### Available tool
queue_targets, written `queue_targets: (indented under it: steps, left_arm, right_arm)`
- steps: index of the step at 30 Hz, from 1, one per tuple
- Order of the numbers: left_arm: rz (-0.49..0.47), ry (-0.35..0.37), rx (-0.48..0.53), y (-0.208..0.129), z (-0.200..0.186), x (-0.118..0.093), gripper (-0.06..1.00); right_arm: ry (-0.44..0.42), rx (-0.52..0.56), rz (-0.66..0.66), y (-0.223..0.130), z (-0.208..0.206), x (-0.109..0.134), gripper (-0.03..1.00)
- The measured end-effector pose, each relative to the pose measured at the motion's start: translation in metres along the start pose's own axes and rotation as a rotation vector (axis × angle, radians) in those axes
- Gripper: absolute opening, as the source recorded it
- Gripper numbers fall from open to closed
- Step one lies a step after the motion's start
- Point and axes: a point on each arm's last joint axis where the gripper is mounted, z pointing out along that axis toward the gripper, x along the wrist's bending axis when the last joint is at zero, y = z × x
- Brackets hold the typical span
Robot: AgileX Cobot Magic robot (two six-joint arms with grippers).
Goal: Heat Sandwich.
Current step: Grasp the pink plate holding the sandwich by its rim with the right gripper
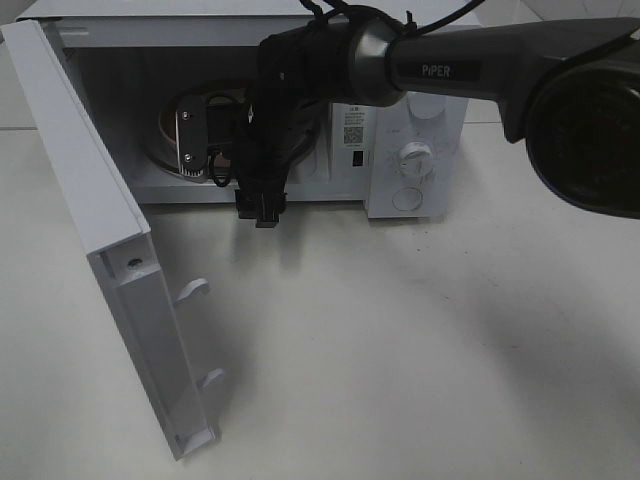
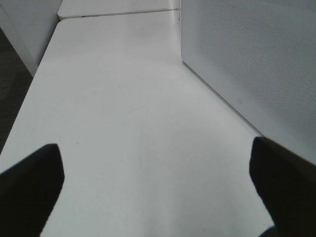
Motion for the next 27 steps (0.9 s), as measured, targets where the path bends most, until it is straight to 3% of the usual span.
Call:
queue_targets:
  steps: [16, 17, 19, 20, 21, 22, 24, 27]
  left_arm:
    - [0.0, 0.0, 0.0, 0.0, 0.0, 0.0, 0.97]
    - [0.0, 0.0, 0.0, 0.0, 0.0, 0.0, 0.97]
    - [0.0, 0.0, 0.0, 0.0, 0.0, 0.0, 0.97]
    - [0.0, 0.0, 0.0, 0.0, 0.0, 0.0, 0.97]
    - [0.0, 0.0, 0.0, 0.0, 0.0, 0.0, 0.97]
    - [0.0, 0.0, 0.0, 0.0, 0.0, 0.0, 0.97]
    - [0.0, 0.0, 0.0, 0.0, 0.0, 0.0, 0.97]
    - [0.0, 0.0, 0.0, 0.0, 0.0, 0.0, 0.97]
  right_arm:
    - [0.033, 0.005, 0.026, -0.001, -0.006, 0.0, 0.73]
    - [0.032, 0.004, 0.029, -0.001, -0.006, 0.0, 0.7]
    - [0.03, 0.004, 0.033, -0.001, -0.006, 0.0, 0.54]
    - [0.03, 0.004, 0.033, -0.001, -0.006, 0.0, 0.54]
    - [0.027, 0.003, 0.034, 0.0, -0.007, -0.001, 0.48]
    - [0.024, 0.003, 0.044, -0.001, -0.011, -0.002, 0.27]
    - [0.03, 0.006, 0.053, -0.001, -0.012, -0.002, 0.12]
    - [0.038, 0.012, 0.043, -0.002, -0.011, -0.001, 0.04]
